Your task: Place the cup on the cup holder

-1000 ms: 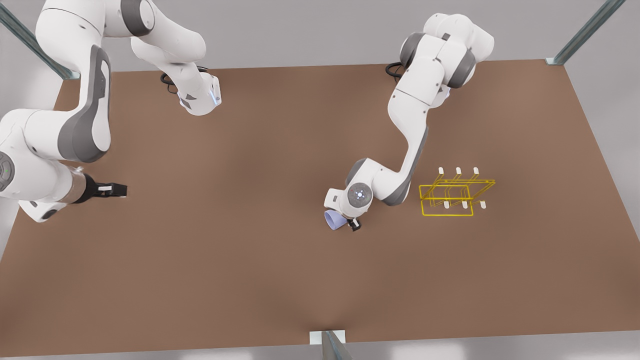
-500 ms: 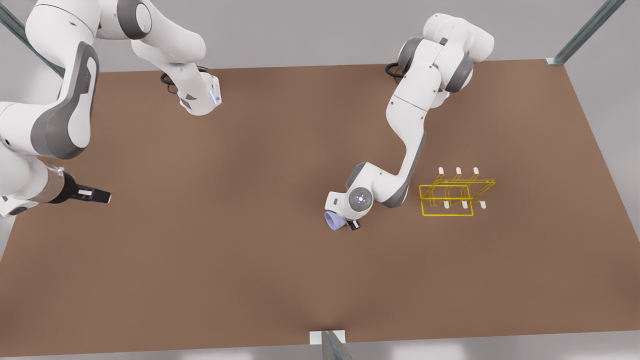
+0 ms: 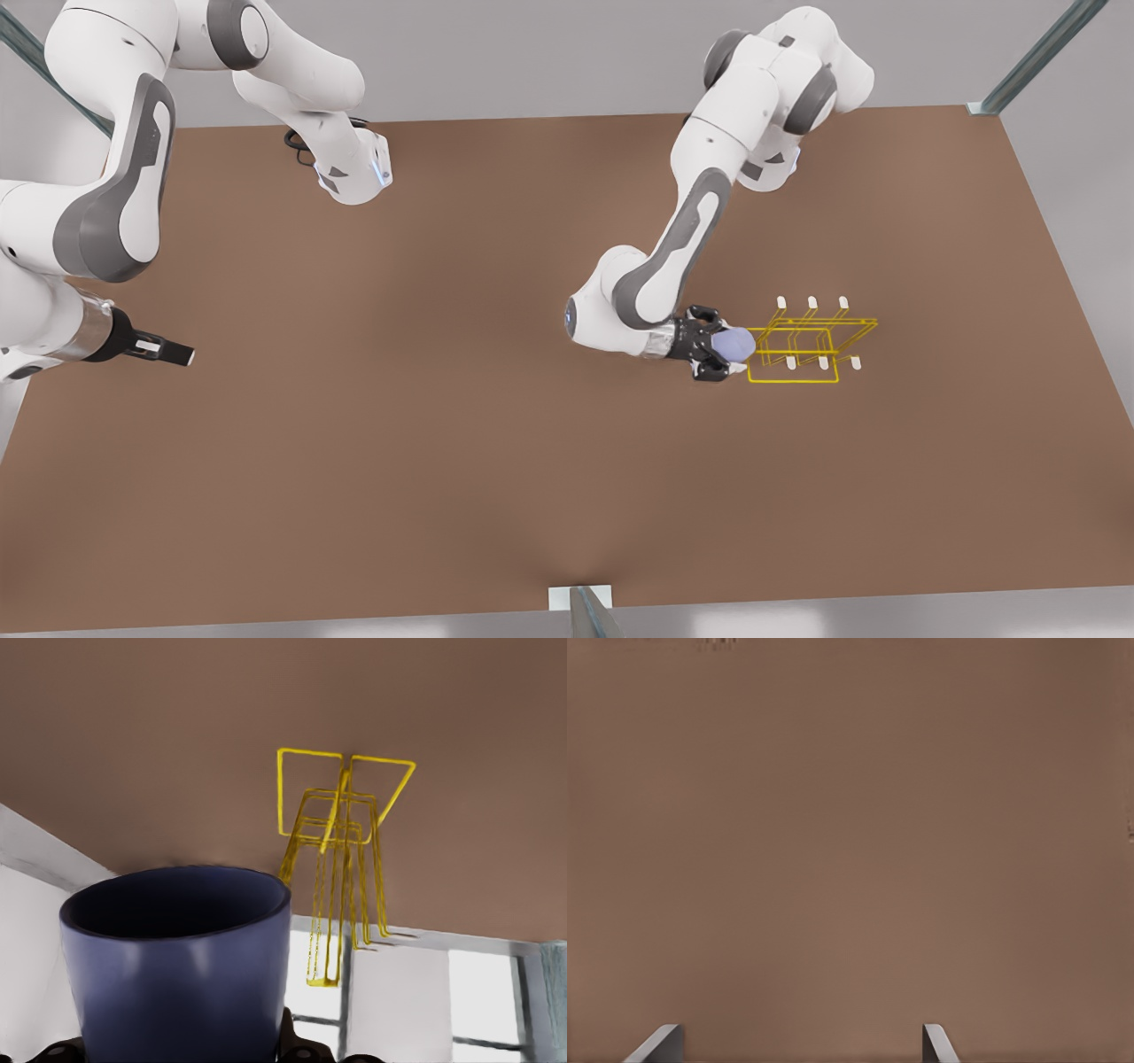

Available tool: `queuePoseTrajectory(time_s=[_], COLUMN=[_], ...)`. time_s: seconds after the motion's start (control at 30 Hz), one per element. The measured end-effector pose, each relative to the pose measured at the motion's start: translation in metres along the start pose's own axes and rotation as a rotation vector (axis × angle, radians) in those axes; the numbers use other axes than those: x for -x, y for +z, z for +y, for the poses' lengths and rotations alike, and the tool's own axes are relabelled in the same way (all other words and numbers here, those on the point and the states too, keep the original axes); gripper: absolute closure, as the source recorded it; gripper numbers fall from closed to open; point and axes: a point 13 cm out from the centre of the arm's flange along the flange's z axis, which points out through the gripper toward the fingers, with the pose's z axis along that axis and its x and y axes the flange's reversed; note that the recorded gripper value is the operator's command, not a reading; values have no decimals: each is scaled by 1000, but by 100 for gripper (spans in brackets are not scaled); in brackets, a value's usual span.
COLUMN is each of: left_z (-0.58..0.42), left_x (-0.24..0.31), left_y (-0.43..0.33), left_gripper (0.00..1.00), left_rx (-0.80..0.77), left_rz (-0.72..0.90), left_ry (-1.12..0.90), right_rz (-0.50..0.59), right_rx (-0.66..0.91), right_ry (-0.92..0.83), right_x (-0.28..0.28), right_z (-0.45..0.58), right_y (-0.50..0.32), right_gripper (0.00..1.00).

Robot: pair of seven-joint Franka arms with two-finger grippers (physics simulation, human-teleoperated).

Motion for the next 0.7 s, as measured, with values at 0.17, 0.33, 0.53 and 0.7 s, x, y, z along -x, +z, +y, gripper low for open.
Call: queuePoseTrajectory(time_s=[0.17,0.33,0.53,0.7], left_z=[-65,-78,-111,-135], left_x=[-67,-63,-61,-54], left_y=[30,41,50,66], left_gripper=[34,34,34,33], left_rx=[54,38,15,-14], left_rz=[368,496,556,566], left_ry=[137,194,253,281], right_rz=[1,1,-17,-18], right_rx=[-5,-14,-11,-12], right_ry=[11,25,44,51], right_x=[-1,0,3,3], right_z=[1,-2,-8,-9], right_y=[0,0,-7,-7], right_gripper=[0,0,0,0])
